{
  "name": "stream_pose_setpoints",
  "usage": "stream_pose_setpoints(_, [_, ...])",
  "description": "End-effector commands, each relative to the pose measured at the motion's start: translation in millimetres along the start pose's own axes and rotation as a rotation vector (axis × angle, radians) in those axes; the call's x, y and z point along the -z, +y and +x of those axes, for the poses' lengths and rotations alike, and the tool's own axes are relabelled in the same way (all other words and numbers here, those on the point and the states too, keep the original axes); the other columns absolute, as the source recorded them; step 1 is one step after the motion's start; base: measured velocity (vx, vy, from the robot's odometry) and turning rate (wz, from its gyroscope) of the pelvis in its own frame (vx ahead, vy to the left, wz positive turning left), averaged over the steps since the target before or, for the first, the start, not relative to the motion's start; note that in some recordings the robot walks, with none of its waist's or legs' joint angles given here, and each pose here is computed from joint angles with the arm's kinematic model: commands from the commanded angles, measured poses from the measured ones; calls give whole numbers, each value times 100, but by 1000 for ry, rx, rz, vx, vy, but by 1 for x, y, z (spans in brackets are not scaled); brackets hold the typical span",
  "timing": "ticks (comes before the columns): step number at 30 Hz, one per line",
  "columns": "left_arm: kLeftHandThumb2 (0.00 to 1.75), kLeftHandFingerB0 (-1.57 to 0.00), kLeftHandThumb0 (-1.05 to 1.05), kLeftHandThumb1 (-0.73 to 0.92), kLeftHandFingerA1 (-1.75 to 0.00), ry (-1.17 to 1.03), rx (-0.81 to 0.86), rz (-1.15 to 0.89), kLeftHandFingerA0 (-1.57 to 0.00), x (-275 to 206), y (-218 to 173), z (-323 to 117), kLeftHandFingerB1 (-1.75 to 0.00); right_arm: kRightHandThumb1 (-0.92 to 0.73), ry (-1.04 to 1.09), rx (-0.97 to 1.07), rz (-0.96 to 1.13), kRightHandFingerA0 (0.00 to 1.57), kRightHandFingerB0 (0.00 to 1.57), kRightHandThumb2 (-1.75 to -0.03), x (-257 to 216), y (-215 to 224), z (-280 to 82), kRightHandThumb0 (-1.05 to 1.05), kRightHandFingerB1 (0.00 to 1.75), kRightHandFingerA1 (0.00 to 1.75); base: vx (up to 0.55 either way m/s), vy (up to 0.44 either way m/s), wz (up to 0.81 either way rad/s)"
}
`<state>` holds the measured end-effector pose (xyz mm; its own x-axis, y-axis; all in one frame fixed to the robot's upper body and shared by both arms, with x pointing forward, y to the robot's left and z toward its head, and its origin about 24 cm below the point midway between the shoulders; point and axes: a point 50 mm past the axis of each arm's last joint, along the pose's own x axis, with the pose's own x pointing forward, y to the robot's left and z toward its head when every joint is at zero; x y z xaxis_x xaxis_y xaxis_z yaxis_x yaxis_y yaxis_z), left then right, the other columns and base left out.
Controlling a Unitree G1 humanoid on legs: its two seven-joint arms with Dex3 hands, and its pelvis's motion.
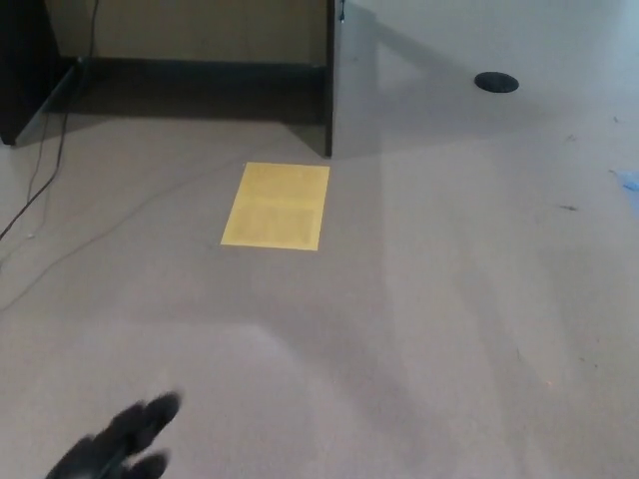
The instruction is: There is a tripod standing in front of the robot and the robot extends its left arm to grab it. It lifts the tripod and passes it to a person.
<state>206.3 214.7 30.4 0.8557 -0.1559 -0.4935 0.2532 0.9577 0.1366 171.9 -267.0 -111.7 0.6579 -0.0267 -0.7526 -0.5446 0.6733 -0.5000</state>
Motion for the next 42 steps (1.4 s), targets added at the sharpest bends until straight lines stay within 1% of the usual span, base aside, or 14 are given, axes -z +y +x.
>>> stream_pose_setpoints(1, [57, -6, -44, 44, -28, 175, -351, 233, -7, 123, 67, -31, -21, -57, 63, 28, 15, 60, 33, -84, 26, -5, -13, -49, 46, 56, 0, 0, 0])
stream_pose_setpoints(3, [56, -6, -43, 47, -29, 280, -376, 303, -9, 141, 72, -34, -21, -70, 64, 21, 24, 62, 38, -61, 28, -3, -14, -40, 33, 41, 0, 0, 0])
stream_pose_setpoints(6, [55, -8, -33, 43, -34, 350, -379, 203, -14, 149, 76, -33, -21, -58, 72, 17, 28, 52, 33, -82, 31, -3, -15, -46, 45, 52, 0, 0, 0])
stream_pose_setpoints(8, [87, 0, -24, 36, -49, 383, -363, 207, -2, 152, 78, -35, -48, -70, 68, 15, 8, 59, 39, -61, 29, -3, -14, -40, 33, 39, 0, 0, 0])
stream_pose_setpoints(9, [58, -9, -36, 43, -35, 393, -359, 210, -12, 153, 78, -36, -23, -58, 66, 13, 9, 50, 32, -85, 29, -3, -14, -47, 45, 52, 0, 0, 0])
stream_pose_setpoints(11, [62, -8, -43, 39, -45, 418, -359, 228, -39, 155, 80, -36, -29, -70, 65, 15, 18, 58, 40, -60, 28, -3, -13, -39, 33, 38, 0, 0, 0])
stream_pose_setpoints(16, [91, 0, -25, 40, -48, 446, -343, 234, -1, 164, 78, -40, -48, -70, 81, 9, 7, 59, 39, -60, 35, 0, -17, -41, 33, 38, 0, 0, 0])
stream_pose_setpoints(20, [90, 0, -26, 39, -48, 452, -360, 228, -1, 168, 79, -42, -48, -58, 80, 3, 5, 53, 33, -84, 36, 2, -18, -47, 45, 53, 0, 0, 0])
stream_pose_setpoints(23, [64, -9, -47, 37, -39, 455, -361, 230, -18, 170, 80, -42, -28, -69, 87, 0, 0, 59, 41, -60, 38, 3, -19, -40, 33, 39, 0, 0, 0])
stream_pose_setpoints(24, [87, 0, -28, 32, -48, 448, -356, 223, 0, 169, 80, -41, -48, -57, 88, 4, 8, 50, 33, -85, 38, 2, -19, -47, 46, 52, 0, 0, 0])
stream_pose_setpoints(25, [86, 0, -29, 30, -48, 448, -354, 225, 0, 171, 79, -41, -48, -70, 91, 2, 9, 58, 40, -60, 40, 3, -20, -39, 33, 38, 0, 0, 0])
stream_pose_setpoints(37, [69, -7, -58, 40, -42, 455, -348, 233, -18, 181, 79, -51, -30, -58, 115, -17, 16, 52, 33, -82, 48, 14, -25, -47, 45, 52, 0, 0, 0])
stream_pose_setpoints(41, [70, -7, -58, 40, -42, 458, -352, 251, -18, 183, 79, -51, -31, -69, 114, -22, 10, 62, 39, -61, 48, 14, -25, -40, 33, 39, 0, 0, 0])
stream_pose_setpoints(42, [70, -6, -58, 40, -42, 453, -351, 250, -19, 182, 79, -50, -32, -57, 113, -23, 8, 52, 33, -84, 47, 14, -24, -48, 45, 52, 0, 0, 0])
